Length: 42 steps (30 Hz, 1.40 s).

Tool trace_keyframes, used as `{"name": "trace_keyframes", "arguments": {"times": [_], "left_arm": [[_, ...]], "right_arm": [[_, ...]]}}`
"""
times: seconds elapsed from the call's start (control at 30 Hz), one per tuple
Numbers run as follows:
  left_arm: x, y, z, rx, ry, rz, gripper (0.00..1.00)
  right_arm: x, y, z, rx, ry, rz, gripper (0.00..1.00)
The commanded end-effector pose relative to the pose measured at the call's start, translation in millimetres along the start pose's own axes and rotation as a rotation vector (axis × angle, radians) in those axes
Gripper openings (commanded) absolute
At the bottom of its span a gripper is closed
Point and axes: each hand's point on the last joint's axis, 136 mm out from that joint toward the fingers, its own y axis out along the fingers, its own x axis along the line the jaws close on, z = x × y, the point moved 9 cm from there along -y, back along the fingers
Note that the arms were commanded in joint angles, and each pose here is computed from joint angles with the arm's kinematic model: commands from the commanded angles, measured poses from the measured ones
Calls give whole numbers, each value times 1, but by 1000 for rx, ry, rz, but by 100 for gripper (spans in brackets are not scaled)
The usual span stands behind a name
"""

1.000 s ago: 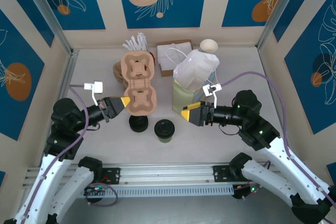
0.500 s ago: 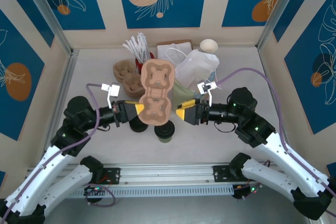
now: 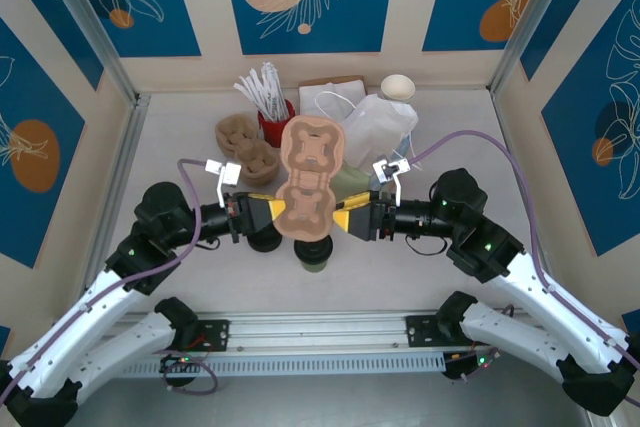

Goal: Pack the takeout coffee

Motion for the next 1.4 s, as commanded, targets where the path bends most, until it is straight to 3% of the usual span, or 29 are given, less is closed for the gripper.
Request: {"name": "trace_keyframes", "arguments": {"times": [0.0, 0.43, 0.83, 1.27, 1.37], "left_arm": [[-16, 0, -10, -37, 63, 50, 9], [-14, 7, -11, -46, 66, 35, 6], [-15, 18, -18, -36, 64, 58, 6], [-17, 19, -19, -53, 66, 81, 6], [-19, 20, -21, -52, 67, 91, 6]], "right_arm": [[2, -3, 2, -13, -34, 26, 55], [0, -20, 6, -31, -74, 181, 60], [0, -11, 7, -29, -63, 87, 61], [3, -12, 3, -53, -79, 84, 61], [2, -10, 2, -55, -76, 75, 57]]}}
